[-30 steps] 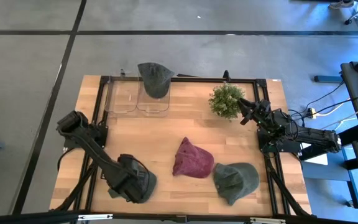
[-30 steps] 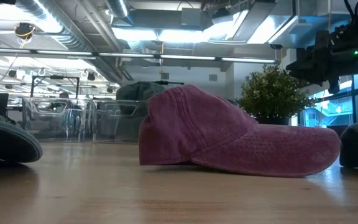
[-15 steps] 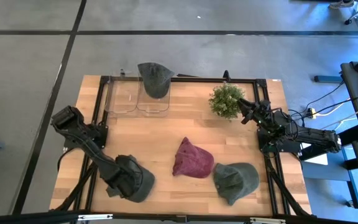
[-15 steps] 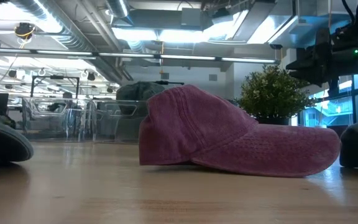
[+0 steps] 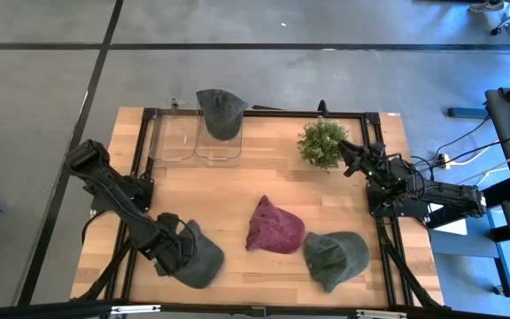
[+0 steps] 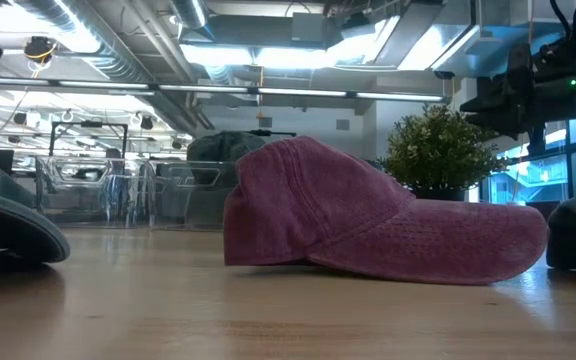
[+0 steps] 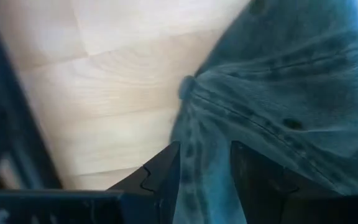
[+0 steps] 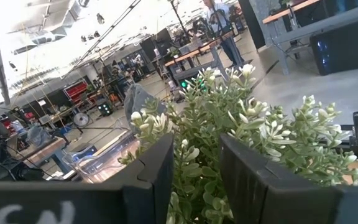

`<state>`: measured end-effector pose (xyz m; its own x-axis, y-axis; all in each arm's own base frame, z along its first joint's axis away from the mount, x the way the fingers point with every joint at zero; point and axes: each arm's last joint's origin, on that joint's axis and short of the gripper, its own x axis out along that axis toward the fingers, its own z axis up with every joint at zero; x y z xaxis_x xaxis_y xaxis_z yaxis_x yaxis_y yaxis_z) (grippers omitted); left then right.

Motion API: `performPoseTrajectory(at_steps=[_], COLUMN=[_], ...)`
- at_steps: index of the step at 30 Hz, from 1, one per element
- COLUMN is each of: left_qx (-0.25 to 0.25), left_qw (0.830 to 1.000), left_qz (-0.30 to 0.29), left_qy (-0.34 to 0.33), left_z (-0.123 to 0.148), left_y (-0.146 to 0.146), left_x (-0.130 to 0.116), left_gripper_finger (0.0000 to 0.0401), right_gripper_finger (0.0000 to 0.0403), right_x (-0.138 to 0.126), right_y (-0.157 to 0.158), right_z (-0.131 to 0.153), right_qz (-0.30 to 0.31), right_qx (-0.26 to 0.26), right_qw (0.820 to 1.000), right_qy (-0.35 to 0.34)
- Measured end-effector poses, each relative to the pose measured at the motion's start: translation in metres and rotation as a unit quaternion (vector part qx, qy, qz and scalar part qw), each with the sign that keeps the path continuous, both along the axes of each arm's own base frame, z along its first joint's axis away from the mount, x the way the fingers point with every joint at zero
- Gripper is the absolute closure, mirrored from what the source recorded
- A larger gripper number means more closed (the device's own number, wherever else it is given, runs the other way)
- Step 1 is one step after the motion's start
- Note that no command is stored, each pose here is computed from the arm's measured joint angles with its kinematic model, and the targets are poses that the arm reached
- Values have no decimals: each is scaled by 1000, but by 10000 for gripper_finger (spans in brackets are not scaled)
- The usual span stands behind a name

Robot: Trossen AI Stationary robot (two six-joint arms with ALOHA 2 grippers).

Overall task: Pick & Place hat
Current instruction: Put the left black cap into the right transparent bin

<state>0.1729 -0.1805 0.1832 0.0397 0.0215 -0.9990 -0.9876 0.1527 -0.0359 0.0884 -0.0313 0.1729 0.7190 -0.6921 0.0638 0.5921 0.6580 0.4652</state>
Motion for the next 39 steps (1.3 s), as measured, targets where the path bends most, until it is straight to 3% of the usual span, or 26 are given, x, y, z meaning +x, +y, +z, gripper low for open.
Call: performPoseTrajectory(at_steps=[6, 10, 20, 24, 28, 34, 39], left_qx=[-21, 1, 19, 17, 14, 17, 28], left_qw=[1000, 999, 999, 999, 999, 999, 998], left_qz=[-1, -24, -48, -29, -30, -38, -53], left_qy=[-20, -24, -13, -13, -11, -12, -31], left_z=[-19, -25, -26, -26, -26, -26, -13], left_y=[2, 5, 8, 8, 8, 8, 8], left_x=[0, -3, -6, -6, -6, -6, 2], left_gripper_finger=[267, 267, 268, 275, 302, 389, 395], right_gripper_finger=[276, 276, 276, 276, 276, 276, 276], right_x=[0, 0, 0, 0, 0, 0, 0], right_y=[0, 0, 0, 0, 0, 0, 0], right_z=[0, 0, 0, 0, 0, 0, 0], right_qz=[-1, -1, -1, -1, -1, -3, -3], right_qx=[-2, -2, -3, -3, -3, -22, -25], right_qw=[1000, 1000, 1000, 1000, 1000, 1000, 999], right_qy=[2, 2, 3, 3, 3, 22, 25])
